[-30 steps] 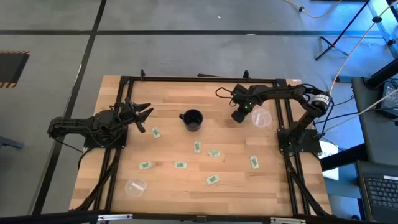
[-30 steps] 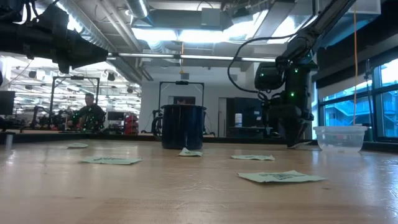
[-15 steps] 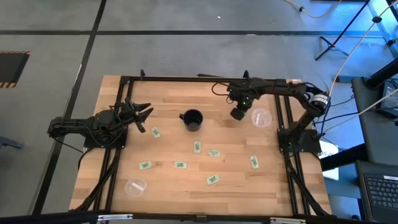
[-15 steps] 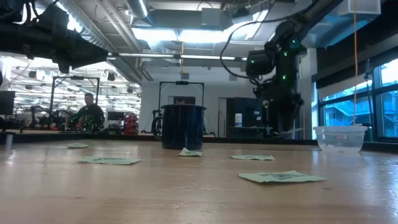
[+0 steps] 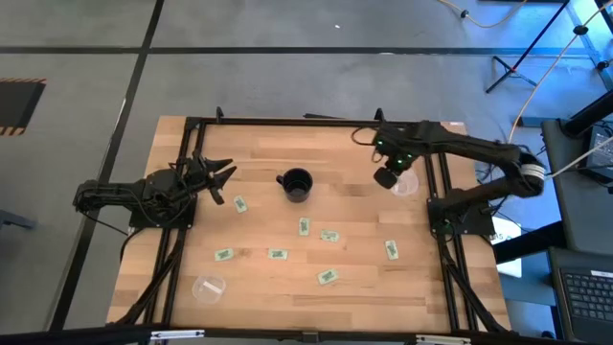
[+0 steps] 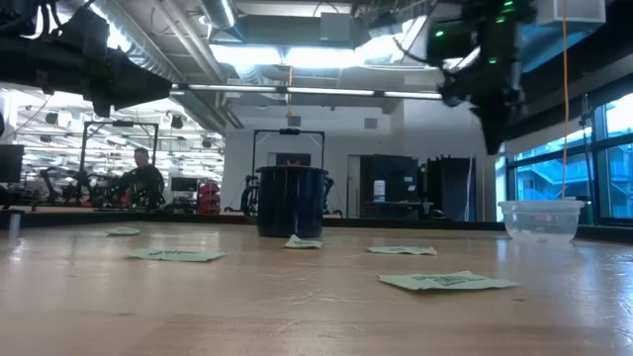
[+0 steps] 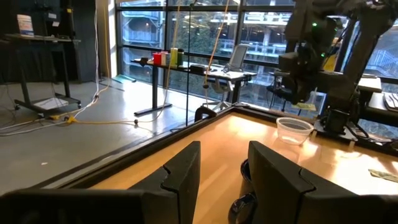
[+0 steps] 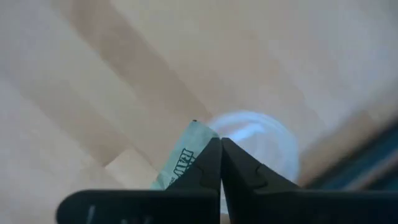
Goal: Pick and place Stevia / Truvia into bins
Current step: Put the stevia packet into the round transparent container
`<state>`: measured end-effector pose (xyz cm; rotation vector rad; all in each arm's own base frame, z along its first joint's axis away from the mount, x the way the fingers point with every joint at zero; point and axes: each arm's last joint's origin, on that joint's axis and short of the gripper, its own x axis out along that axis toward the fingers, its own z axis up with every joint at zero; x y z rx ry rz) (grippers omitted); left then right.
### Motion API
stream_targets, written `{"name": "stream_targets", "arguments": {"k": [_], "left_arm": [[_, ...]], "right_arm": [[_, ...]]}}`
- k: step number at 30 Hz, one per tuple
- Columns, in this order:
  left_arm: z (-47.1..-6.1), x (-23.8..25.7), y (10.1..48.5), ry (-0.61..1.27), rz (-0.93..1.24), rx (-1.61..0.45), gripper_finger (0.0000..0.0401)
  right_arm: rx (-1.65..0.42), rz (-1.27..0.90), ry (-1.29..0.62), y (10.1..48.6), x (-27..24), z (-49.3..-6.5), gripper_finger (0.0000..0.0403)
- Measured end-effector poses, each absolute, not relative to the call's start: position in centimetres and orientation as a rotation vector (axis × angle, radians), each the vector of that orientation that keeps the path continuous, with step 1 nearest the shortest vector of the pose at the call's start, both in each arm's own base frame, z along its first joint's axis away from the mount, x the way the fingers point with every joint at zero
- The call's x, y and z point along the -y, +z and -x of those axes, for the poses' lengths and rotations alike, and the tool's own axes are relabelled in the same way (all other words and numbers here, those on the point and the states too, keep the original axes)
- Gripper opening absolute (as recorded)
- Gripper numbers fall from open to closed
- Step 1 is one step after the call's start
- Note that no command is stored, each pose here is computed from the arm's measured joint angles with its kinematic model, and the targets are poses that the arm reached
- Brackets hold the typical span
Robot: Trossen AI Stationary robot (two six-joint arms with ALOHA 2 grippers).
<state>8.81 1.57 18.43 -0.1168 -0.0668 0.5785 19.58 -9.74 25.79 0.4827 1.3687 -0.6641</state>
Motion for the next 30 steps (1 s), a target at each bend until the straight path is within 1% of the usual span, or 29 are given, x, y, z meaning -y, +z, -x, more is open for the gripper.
{"name": "stream_targets", "arguments": {"k": [3,5,8,17,21,30], "left_arm": [[-8.8,-1.6,18.4,0.579,0.116,0.066,0.0130],[-8.8,-1.6,18.4,0.578,0.117,0.067,0.0130],[-8.8,-1.6,18.4,0.579,0.117,0.066,0.0130],[-8.8,-1.6,18.4,0.578,0.117,0.066,0.0130],[-8.8,-1.6,18.4,0.578,0.117,0.067,0.0130],[-8.8,-1.6,18.4,0.578,0.117,0.067,0.0130]], "right_arm": [[-1.340,-0.493,-0.805,25.0,9.3,-17.8,0.0009],[-1.327,-0.514,-0.839,24.1,9.1,-16.9,0.0009],[-1.291,-0.513,-0.836,22.5,8.8,-16.4,0.0009],[-1.296,-0.535,-0.855,18.6,8.4,-15.6,0.0009],[-1.254,-0.536,-0.855,18.1,8.5,-15.8,0.0009],[-1.252,-0.539,-0.858,18.1,8.5,-15.8,0.0010]]}}
